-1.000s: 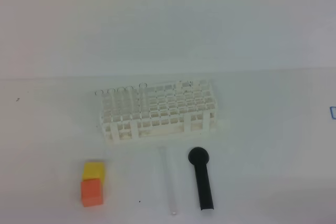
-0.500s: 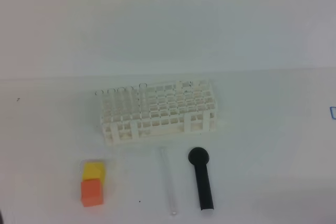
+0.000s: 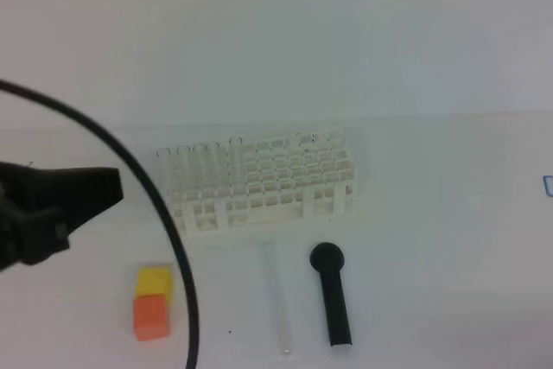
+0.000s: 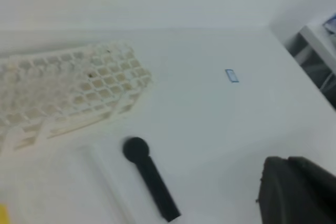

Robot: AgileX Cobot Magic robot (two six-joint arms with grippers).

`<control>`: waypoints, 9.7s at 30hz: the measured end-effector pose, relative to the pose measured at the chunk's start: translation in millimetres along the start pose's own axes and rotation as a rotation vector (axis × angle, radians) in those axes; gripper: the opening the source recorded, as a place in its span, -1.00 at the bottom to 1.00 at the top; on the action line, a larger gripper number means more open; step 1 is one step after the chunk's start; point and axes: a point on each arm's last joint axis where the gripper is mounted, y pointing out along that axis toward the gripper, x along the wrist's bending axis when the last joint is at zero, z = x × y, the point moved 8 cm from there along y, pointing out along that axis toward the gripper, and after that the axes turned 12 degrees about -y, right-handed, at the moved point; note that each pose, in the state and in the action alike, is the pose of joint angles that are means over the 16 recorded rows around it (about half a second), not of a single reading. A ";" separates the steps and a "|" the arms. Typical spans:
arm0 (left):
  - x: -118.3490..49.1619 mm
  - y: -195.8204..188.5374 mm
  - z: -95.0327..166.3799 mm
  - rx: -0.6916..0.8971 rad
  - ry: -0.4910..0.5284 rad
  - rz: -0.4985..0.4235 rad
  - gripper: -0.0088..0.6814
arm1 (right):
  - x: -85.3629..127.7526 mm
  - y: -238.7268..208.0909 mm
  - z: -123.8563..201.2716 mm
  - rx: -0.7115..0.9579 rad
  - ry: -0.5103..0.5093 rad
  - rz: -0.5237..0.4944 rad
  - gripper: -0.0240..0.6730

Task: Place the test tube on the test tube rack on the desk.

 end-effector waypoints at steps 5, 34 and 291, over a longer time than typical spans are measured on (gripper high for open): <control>-4.1 26.6 7.0 0.106 -0.050 0.083 -0.98 | 0.0 0.0 0.0 0.000 0.000 0.000 -0.94; 3.7 100.6 67.0 0.630 0.078 -0.297 -0.98 | 0.1 0.0 0.3 0.002 0.000 -0.001 -0.94; -0.5 177.5 59.9 0.110 0.131 0.729 -0.65 | 81.0 49.0 -198.3 -0.396 -0.042 -0.909 -0.93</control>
